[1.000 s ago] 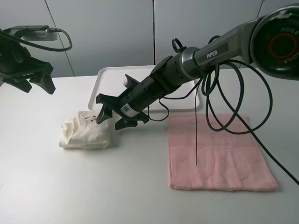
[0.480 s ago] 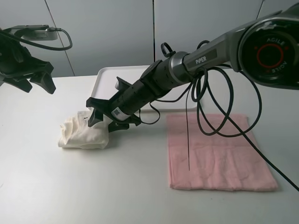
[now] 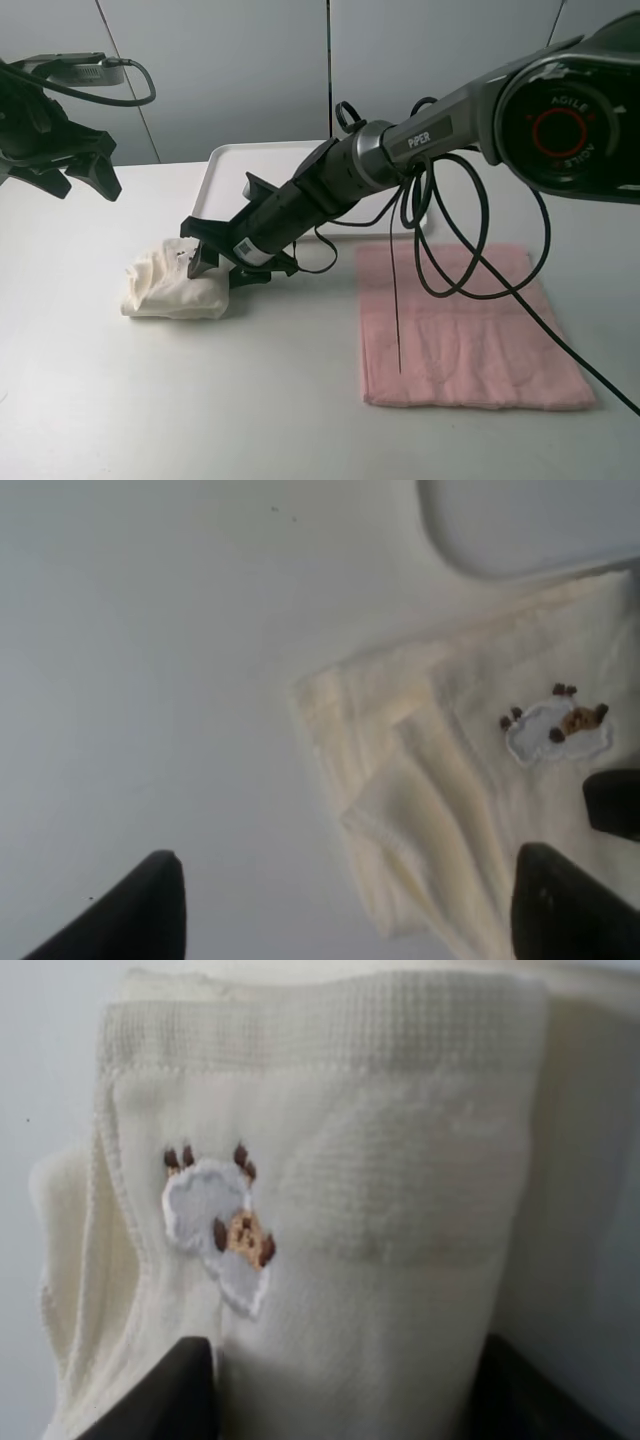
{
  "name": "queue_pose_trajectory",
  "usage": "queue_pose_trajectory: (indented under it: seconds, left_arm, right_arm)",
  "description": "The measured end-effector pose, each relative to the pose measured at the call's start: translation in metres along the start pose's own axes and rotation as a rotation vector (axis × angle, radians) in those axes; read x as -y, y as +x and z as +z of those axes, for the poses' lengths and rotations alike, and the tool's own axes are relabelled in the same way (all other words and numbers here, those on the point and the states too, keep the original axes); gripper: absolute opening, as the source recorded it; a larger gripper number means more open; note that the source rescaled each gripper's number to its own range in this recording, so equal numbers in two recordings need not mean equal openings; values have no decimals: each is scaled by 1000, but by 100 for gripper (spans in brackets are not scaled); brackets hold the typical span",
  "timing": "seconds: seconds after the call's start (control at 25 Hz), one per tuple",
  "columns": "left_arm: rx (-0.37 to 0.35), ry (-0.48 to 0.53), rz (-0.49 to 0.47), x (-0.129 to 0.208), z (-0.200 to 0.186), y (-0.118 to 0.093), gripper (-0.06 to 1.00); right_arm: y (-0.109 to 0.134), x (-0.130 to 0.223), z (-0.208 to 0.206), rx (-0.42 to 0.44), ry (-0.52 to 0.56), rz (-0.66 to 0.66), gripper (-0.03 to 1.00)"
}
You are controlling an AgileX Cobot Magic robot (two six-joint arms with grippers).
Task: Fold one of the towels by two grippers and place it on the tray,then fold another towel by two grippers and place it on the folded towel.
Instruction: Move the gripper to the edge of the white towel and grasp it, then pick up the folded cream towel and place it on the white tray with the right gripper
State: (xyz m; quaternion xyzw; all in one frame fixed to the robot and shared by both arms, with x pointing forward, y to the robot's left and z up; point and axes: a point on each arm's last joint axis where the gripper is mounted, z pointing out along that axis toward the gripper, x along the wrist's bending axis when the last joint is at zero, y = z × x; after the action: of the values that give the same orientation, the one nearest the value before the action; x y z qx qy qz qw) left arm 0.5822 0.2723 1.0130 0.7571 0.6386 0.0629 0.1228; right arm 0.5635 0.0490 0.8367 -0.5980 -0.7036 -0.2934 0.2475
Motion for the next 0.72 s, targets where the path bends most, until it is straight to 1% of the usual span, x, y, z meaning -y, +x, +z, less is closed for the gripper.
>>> queue_pose_trajectory:
  seconds: [0.08, 0.2, 0.24, 0.28, 0.4, 0.48, 0.6, 0.72]
  left_arm:
    - [0, 0, 3, 0, 0, 0, 86]
    - [0, 0, 7, 0, 0, 0, 86]
    - [0, 0, 8, 0, 0, 0, 86]
    - [0, 0, 9, 0, 0, 0, 86]
    - [0, 0, 14, 0, 0, 0, 86]
    - [0, 0, 16, 0, 0, 0, 86]
    - [0, 0, 16, 0, 0, 0, 86]
    - [0, 2, 16, 0, 0, 0, 86]
  right_arm:
    - [0, 1, 2, 4, -2, 0, 45]
    - [-2, 2, 5, 12, -4, 0, 17]
    - [-2, 2, 4, 11, -4, -3, 9]
    - [-2, 2, 4, 11, -4, -7, 7]
    - [-2, 1, 4, 9, -7, -8, 7]
    - [-1, 2, 5, -8, -2, 3, 7]
    - [4, 3, 5, -61, 14, -8, 7]
    - [19, 0, -1, -130, 23, -68, 7]
